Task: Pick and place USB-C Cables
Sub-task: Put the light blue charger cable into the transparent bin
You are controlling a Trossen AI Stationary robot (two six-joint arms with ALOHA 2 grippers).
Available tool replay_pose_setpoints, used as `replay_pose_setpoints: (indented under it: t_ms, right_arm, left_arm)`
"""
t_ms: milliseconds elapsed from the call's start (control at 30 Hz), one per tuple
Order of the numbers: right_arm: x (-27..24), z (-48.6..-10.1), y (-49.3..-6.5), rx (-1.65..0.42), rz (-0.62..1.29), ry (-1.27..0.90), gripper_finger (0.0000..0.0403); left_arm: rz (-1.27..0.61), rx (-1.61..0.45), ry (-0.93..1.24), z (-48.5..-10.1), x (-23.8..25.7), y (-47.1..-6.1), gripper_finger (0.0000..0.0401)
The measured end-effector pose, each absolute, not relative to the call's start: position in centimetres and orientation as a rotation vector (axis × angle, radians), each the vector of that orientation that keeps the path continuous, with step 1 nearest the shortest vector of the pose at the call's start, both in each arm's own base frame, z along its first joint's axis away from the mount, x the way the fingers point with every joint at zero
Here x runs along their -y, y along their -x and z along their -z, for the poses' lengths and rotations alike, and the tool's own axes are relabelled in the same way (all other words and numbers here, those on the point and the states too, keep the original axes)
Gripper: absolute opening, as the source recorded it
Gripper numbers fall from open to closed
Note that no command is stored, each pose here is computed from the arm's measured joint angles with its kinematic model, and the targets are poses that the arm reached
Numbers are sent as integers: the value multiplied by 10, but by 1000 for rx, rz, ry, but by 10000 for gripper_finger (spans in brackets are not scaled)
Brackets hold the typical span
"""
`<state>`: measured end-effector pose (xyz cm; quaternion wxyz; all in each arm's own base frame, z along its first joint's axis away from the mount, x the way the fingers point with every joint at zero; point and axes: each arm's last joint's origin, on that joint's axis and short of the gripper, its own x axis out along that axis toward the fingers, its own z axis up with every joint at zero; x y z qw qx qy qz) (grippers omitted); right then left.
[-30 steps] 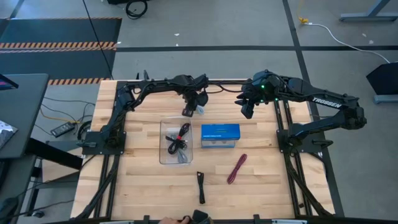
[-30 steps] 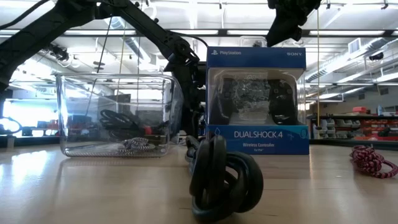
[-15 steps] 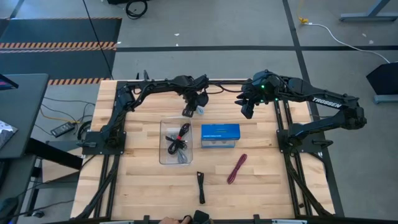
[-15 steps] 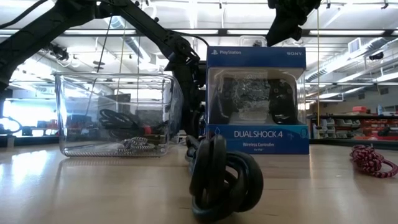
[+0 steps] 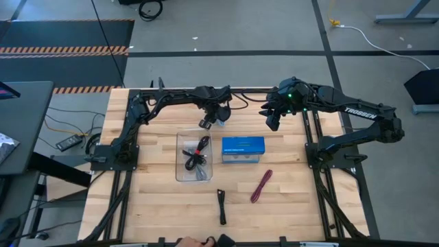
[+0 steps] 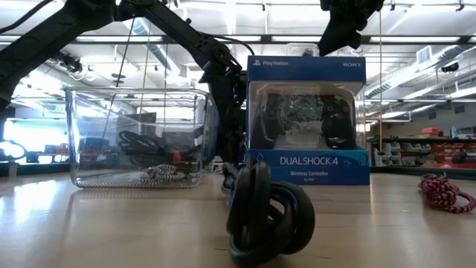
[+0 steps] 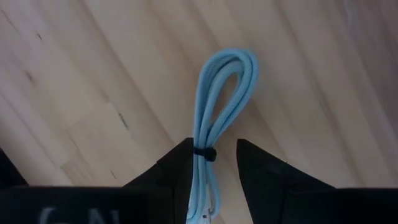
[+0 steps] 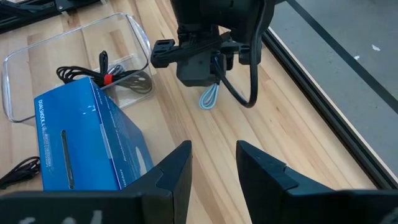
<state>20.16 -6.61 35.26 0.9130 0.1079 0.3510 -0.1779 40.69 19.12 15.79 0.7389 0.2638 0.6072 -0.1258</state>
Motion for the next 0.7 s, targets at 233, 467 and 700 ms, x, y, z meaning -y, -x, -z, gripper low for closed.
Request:
replay_pose_setpoints:
  t_ms: [233, 467, 700]
  right_arm:
    - [66, -353, -202, -722, 369, -230, 130]
    - [66, -353, -202, -722, 369, -230, 130]
    - [66, -353, -202, -722, 369, -230, 130]
  left_arm:
    - [289, -1333, -588, -158, -187, -408, 51]
    - [290, -1324, -598, -158, -184, -411, 5]
    - [241, -1353, -634, -160, -188, -410, 3]
